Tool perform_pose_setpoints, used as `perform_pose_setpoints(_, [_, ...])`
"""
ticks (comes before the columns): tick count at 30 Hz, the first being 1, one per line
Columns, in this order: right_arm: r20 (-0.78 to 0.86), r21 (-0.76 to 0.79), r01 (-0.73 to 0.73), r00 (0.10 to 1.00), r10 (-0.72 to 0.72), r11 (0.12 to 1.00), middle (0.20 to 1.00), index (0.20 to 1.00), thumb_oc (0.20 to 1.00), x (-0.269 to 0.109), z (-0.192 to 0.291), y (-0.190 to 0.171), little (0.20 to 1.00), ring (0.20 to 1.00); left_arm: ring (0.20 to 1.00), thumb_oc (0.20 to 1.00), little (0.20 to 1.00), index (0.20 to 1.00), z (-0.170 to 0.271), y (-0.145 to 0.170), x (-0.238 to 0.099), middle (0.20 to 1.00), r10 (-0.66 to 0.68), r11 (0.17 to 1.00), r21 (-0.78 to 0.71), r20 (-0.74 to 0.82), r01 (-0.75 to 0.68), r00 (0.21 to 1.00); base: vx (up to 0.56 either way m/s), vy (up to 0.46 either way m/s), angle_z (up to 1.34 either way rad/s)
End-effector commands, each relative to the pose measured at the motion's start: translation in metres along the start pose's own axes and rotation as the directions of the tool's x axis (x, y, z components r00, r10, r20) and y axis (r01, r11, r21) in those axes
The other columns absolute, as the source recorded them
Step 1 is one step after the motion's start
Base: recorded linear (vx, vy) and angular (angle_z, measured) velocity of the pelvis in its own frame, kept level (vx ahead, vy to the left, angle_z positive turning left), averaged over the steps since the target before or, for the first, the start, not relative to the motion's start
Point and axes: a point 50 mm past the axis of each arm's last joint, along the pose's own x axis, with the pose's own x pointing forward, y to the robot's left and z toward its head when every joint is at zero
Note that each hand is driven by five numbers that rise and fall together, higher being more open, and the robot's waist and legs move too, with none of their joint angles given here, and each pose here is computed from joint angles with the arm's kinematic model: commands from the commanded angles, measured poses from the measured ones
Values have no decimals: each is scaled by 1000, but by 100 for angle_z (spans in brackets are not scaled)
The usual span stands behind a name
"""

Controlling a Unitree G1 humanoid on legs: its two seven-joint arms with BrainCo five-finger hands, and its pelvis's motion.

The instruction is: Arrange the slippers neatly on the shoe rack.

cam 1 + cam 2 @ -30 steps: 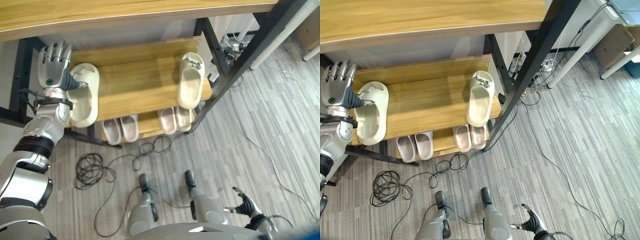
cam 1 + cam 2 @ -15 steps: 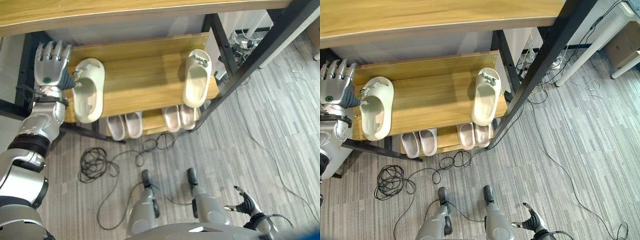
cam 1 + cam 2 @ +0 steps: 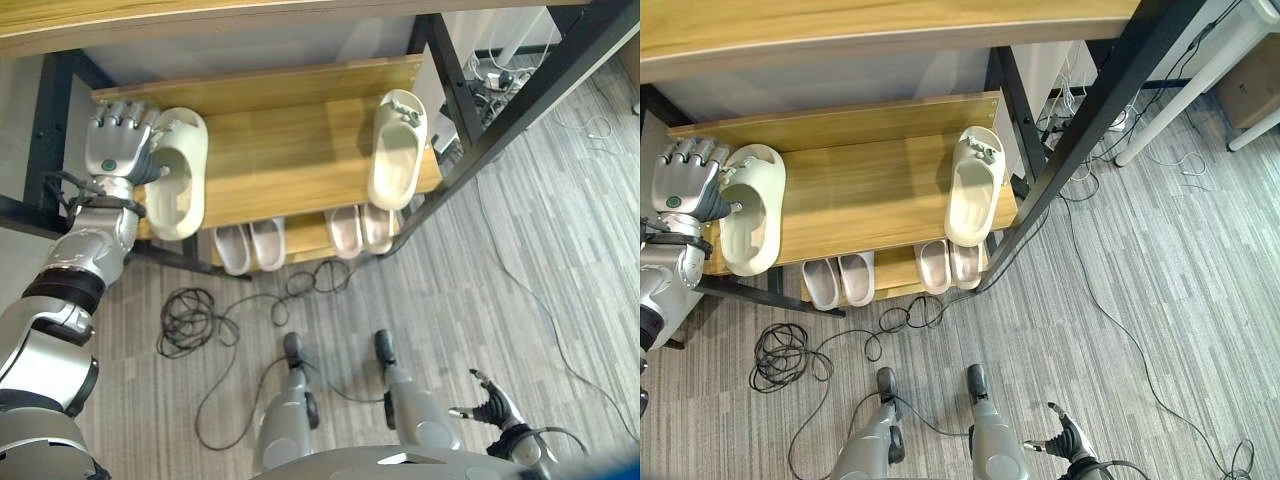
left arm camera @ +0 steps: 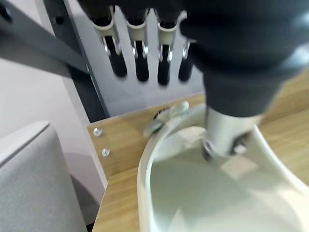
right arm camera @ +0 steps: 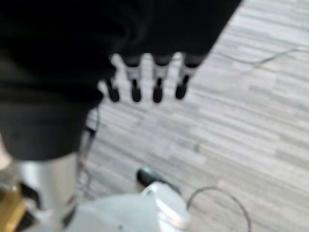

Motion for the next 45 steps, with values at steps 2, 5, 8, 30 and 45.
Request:
perform_pose_setpoints(2, [60, 21, 37, 997, -38, 999, 1000, 1000, 1000, 5, 14, -6, 1000, 1000, 369, 369, 369, 369, -5, 7, 12, 369, 34, 999, 43, -44, -32, 998, 0, 0, 0])
perform_pose_setpoints(5, [64, 22, 49, 997, -50, 999, 1000, 1000, 1000, 7, 16, -9, 1000, 1000, 266, 266, 266, 266, -1, 2, 10, 266, 17, 999, 41, -41, -15, 999, 0, 0, 0])
perform_pose_setpoints(8, [65, 18, 62, 996, -63, 998, 1000, 1000, 1000, 7, 16, -11, 1000, 1000, 304, 304, 304, 304, 2, -7, 5, 304, -17, 999, 36, -39, 18, 999, 0, 0, 0])
perform_pose_setpoints(30, [13, -9, 85, 996, -85, 996, 1000, 1000, 1000, 8, 9, -16, 1000, 1000, 200, 200, 200, 200, 79, 3, 8, 200, 98, 973, -220, 121, -70, 988, -2, -3, 0])
perform_pose_setpoints(45, [-10, -46, 105, 994, -105, 993, 1000, 1000, 1000, 12, 7, -25, 1000, 1000, 200, 200, 200, 200, 130, 23, 26, 200, 179, 970, -212, 290, -119, 940, -9, 0, -3])
